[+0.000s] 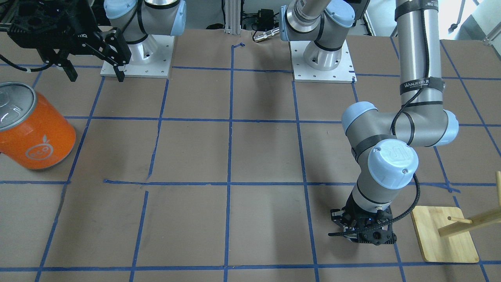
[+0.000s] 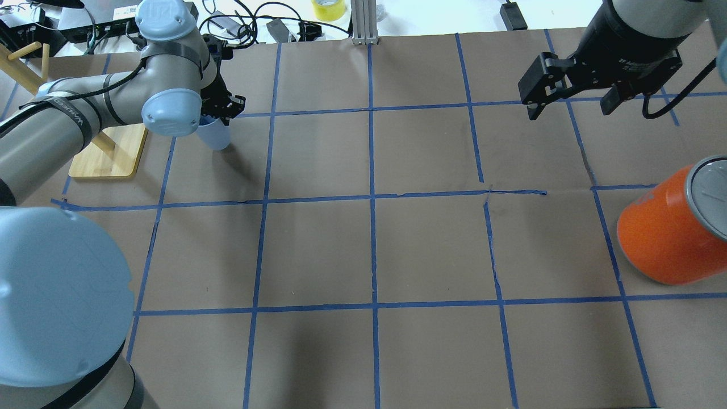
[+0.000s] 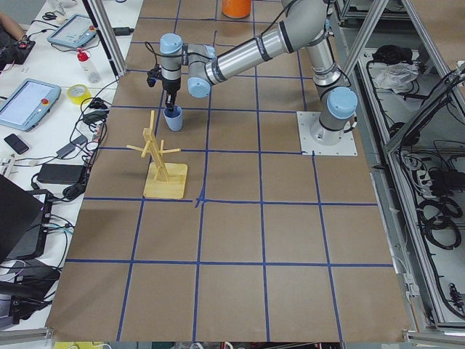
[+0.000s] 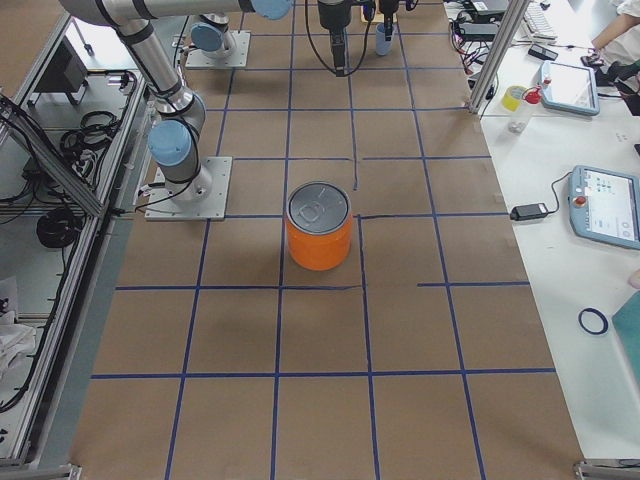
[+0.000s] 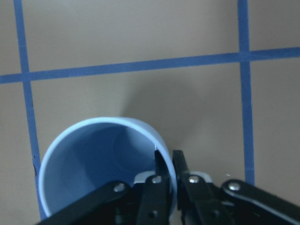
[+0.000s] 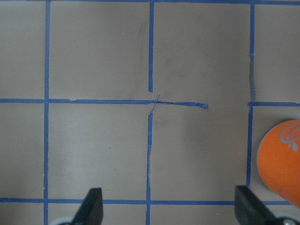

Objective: Flip cup
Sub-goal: 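Lift the cup with the left gripper and turn it upright, then set the cup upright near the wooden stand and open the left gripper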

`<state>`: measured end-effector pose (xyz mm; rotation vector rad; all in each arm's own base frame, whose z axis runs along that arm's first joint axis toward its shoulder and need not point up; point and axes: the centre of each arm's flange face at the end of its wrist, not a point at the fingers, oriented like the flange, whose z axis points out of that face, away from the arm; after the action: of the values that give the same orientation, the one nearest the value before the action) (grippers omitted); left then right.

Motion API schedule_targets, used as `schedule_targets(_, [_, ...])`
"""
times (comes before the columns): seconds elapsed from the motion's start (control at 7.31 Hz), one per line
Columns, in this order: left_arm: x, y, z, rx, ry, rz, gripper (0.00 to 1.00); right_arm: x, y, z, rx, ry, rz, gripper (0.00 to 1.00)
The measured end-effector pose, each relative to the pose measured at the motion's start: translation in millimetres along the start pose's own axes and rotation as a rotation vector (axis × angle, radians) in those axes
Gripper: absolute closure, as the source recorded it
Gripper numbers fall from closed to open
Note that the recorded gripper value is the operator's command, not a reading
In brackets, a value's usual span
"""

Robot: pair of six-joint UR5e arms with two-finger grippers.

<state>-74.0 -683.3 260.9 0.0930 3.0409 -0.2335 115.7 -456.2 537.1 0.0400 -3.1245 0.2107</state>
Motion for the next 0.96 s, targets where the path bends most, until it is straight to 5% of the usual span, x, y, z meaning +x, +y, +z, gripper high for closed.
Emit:
schedule_targets(0.27, [-3,3,-34,-0.037,0.011,0.001,0.0,0,0,0,-0.001,0.0,0.0,0.0])
schedule_targets(0.96, [-7,71,-218,-0.145,0.004,-0.046,0.0,0,1,1,-0.004,0.001,0.0,0.0])
